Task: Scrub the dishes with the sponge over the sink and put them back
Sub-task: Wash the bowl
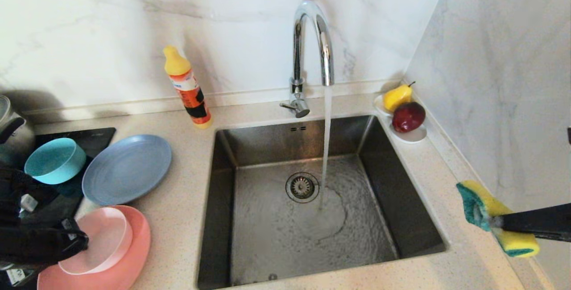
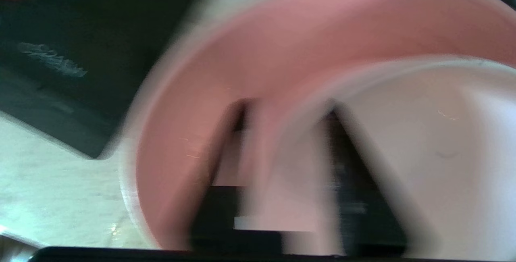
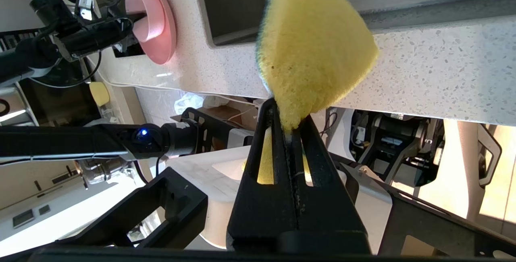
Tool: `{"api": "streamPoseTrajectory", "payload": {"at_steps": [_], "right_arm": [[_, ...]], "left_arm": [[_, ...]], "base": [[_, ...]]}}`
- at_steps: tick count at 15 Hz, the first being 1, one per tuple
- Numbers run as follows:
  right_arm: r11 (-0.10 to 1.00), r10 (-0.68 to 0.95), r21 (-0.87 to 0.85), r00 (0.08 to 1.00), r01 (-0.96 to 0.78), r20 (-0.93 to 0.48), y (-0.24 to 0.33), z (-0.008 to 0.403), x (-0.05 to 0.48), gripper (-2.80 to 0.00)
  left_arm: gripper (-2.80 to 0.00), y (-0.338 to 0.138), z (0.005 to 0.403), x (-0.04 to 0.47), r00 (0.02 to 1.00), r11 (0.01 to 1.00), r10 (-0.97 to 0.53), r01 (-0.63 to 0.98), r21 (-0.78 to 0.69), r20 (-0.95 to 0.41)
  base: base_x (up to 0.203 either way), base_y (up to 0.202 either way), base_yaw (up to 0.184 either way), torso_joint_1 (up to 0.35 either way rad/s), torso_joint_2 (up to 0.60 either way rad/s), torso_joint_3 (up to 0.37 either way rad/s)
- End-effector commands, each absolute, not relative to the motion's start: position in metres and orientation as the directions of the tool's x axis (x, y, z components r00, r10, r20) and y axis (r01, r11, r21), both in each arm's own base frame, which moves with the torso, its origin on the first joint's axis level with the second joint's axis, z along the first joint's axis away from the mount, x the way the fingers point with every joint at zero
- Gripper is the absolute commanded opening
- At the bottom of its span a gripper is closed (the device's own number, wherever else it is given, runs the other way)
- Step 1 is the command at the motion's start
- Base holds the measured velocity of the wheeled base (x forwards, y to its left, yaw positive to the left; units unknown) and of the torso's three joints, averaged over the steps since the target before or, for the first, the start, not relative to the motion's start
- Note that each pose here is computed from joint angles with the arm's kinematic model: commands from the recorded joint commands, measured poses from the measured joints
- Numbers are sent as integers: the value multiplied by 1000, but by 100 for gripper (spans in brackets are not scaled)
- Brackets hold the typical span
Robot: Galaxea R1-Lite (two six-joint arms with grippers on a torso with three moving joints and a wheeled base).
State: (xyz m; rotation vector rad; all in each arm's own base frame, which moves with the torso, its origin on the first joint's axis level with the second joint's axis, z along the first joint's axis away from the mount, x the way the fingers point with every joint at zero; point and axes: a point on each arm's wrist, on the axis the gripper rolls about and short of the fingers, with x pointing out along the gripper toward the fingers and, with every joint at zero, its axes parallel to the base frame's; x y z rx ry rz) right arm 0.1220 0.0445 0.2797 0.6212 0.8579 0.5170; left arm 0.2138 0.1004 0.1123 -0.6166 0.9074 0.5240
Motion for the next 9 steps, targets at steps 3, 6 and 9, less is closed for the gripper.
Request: {"api": "streamPoseTrajectory", "payload": {"at_steps": [3,6,9], "right_arm": [[710,644,688,534,-151,-547,47,274,131,-280],[702,657,694,524,-161,-542,49,273,134,-280],[695,664,698,529,-174,-529,48,276,130,-280]], "left_arm": [[-280,116,127,209,509,673,151,-681,-288,-848],[-280,110,138,200,534,680,124,-660,-320,-836],[-280,101,170,186,589,693,119,-626,-358,-799]], "base": [[0,0,0,0,0,0],[0,0,0,0,0,0],[0,0,0,0,0,0]]}}
